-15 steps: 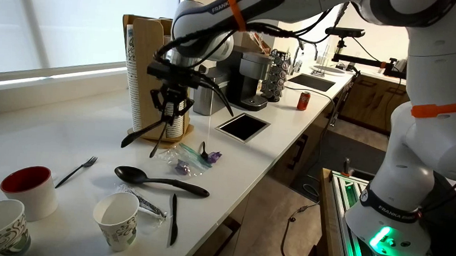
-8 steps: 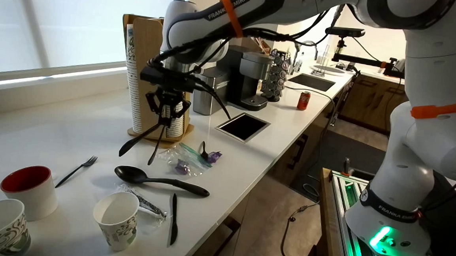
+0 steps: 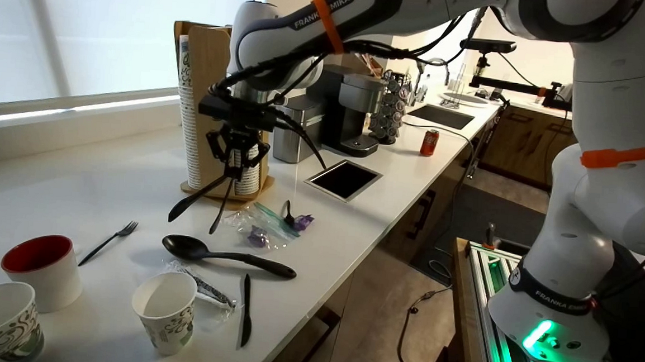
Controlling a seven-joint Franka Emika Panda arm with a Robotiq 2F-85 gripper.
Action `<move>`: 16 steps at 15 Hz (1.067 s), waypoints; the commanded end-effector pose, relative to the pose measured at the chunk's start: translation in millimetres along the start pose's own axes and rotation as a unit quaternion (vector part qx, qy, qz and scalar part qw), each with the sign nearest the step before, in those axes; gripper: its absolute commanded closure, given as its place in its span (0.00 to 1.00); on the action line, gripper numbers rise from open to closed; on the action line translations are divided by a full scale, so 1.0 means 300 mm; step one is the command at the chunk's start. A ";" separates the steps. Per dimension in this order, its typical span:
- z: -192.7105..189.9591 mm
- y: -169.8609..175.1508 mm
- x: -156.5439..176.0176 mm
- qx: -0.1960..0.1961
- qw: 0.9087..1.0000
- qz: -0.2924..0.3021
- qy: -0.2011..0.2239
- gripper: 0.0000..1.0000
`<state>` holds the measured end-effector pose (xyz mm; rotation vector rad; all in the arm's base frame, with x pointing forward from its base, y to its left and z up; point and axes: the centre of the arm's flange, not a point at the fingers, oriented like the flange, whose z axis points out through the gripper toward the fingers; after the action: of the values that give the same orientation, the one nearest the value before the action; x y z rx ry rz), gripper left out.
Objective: Move the tongs to the left
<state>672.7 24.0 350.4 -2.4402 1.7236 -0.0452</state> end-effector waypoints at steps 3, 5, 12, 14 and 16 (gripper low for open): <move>-0.003 -0.004 0.021 0.007 1.000 0.001 0.006 0.93; -0.013 -0.016 0.056 0.021 1.000 0.018 0.000 0.93; 0.004 -0.032 0.194 0.024 0.995 0.092 0.014 0.93; 0.027 -0.065 0.195 0.019 0.993 0.117 0.018 0.93; 0.053 -0.104 0.179 0.023 0.990 0.136 0.021 0.93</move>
<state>696.4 -29.6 345.3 -2.2433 1.9522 -0.0935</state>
